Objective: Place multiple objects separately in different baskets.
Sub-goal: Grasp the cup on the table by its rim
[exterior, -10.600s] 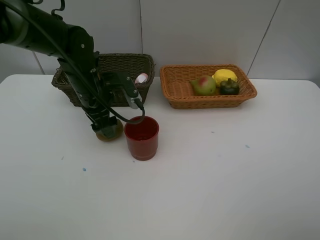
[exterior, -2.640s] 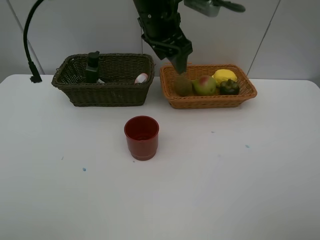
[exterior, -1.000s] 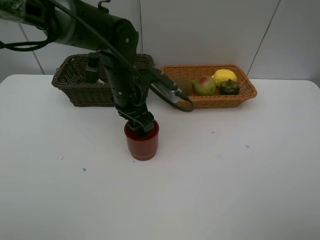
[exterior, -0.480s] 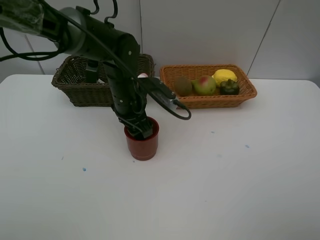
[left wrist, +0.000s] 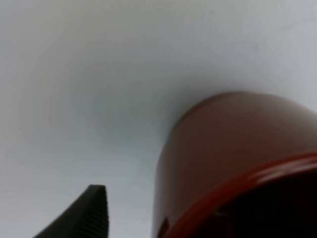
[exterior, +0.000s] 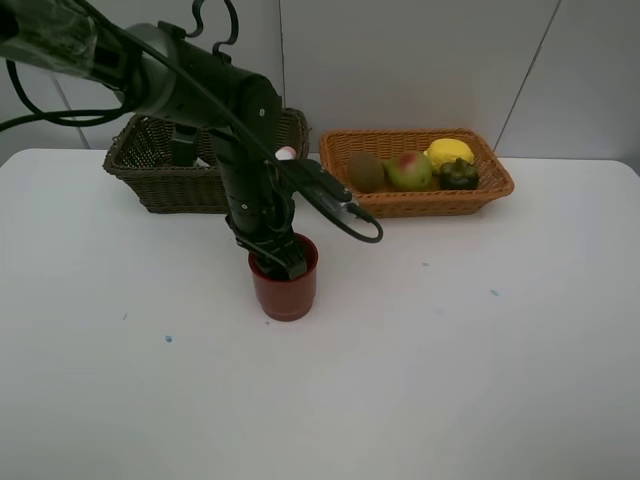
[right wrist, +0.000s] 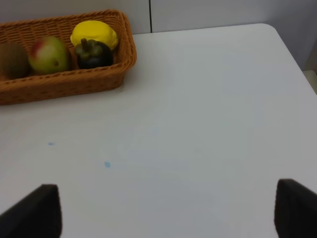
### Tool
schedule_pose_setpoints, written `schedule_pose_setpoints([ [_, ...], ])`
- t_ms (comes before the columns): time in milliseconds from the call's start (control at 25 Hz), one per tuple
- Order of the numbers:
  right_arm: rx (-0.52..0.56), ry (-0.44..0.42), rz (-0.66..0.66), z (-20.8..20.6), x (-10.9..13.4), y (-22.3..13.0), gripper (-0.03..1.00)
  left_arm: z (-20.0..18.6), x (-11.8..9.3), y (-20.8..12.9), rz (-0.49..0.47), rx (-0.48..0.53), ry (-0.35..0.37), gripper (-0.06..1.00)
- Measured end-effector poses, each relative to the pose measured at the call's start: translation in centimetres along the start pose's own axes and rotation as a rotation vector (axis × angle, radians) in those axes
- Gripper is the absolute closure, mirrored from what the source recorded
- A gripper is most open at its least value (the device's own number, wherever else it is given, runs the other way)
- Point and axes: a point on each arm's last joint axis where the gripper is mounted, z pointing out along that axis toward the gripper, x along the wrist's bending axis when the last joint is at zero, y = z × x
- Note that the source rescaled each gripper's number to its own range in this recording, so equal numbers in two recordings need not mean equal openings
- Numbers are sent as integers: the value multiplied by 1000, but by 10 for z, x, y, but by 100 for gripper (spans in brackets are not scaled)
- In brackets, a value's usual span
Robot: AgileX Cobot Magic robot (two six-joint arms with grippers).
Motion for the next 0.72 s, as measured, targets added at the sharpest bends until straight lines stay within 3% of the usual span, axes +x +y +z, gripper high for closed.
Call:
schedule_pose_setpoints([
  [280,0,0,0,0,0,0,4,0,0,0,0,-4,1,92],
  [720,0,0,0,0,0,0,4,0,1,0,-2,-3,1,94],
])
